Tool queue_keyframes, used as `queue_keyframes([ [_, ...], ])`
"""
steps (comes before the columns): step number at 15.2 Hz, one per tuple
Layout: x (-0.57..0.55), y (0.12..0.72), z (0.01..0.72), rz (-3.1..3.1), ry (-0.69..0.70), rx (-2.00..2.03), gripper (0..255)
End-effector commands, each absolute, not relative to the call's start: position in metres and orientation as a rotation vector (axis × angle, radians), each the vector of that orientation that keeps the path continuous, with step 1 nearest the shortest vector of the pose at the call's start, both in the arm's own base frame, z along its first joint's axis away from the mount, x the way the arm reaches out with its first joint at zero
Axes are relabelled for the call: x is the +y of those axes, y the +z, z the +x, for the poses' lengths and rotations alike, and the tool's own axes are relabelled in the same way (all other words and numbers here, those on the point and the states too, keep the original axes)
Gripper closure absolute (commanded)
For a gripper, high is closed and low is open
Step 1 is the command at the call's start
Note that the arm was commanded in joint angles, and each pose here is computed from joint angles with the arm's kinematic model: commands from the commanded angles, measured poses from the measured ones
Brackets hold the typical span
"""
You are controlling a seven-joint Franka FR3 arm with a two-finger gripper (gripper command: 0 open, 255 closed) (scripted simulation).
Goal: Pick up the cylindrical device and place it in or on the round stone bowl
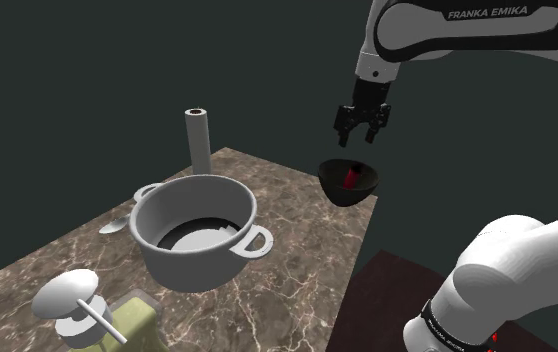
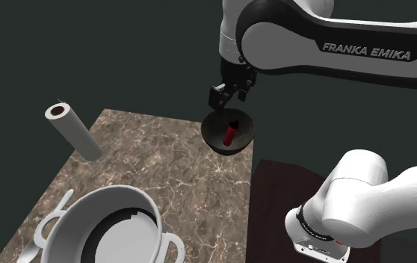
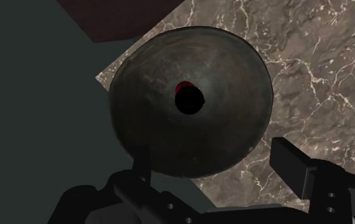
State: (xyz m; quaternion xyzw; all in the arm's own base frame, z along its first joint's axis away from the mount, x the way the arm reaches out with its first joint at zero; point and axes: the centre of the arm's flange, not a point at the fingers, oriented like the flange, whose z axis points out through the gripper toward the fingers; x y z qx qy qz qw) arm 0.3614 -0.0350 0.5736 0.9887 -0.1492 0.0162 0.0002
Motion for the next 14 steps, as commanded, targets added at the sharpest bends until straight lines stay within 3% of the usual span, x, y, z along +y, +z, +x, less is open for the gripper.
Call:
queue_keyframes([
  [1,-0.035,0.574,0.361,3.106,0.051,-0.469,0],
  [6,-0.035,0.624,0.36,3.106,0.051,-0.469,0],
  [14,-0.035,0.623,0.36,3.106,0.051,-0.469,0],
])
